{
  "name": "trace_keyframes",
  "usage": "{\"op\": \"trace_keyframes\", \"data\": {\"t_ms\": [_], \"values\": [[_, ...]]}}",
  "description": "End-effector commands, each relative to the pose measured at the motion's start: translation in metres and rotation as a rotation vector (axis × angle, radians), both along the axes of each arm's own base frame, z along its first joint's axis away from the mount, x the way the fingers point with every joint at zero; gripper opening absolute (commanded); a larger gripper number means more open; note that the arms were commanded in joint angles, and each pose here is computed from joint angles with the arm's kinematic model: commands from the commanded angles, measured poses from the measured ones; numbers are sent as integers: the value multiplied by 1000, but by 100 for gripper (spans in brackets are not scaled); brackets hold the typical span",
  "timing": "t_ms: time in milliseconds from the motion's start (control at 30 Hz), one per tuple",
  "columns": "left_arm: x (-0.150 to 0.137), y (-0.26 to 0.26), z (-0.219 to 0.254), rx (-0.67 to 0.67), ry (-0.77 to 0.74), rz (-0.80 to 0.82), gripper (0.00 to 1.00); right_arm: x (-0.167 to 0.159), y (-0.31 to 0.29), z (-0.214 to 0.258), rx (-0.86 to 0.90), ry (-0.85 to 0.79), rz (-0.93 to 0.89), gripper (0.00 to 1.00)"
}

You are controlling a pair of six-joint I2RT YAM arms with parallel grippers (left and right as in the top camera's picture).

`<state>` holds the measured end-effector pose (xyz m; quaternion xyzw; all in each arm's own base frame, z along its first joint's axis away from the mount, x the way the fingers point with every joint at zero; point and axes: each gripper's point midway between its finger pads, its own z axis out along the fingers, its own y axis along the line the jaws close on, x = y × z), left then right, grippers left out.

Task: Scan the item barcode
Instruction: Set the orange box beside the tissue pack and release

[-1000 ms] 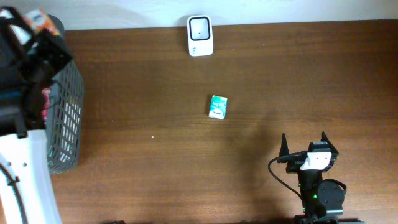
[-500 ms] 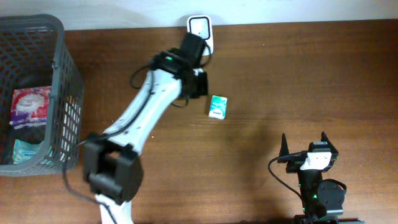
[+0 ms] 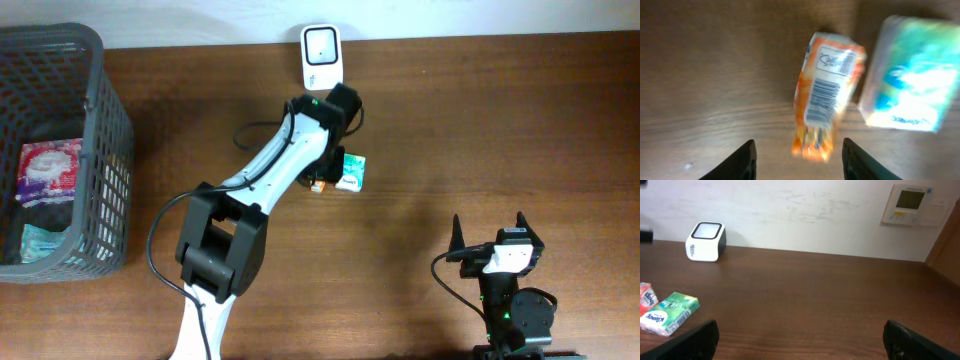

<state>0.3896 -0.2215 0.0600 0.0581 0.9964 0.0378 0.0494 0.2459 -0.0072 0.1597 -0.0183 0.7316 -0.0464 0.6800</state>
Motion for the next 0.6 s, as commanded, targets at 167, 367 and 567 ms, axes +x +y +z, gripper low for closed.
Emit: {"op": "trace_keyframes", "data": {"t_ms": [167,367,567], "values": [[55,47,165,-46,-291,108,99,0,-2,-3,-5,2,-13,98],[64,132,214,-34,-371,285,99,0,-2,-3,-5,2,-13,99],[70,185,218,-47,-375,403,99,0,-2,-3,-5,2,-13,98]]}}
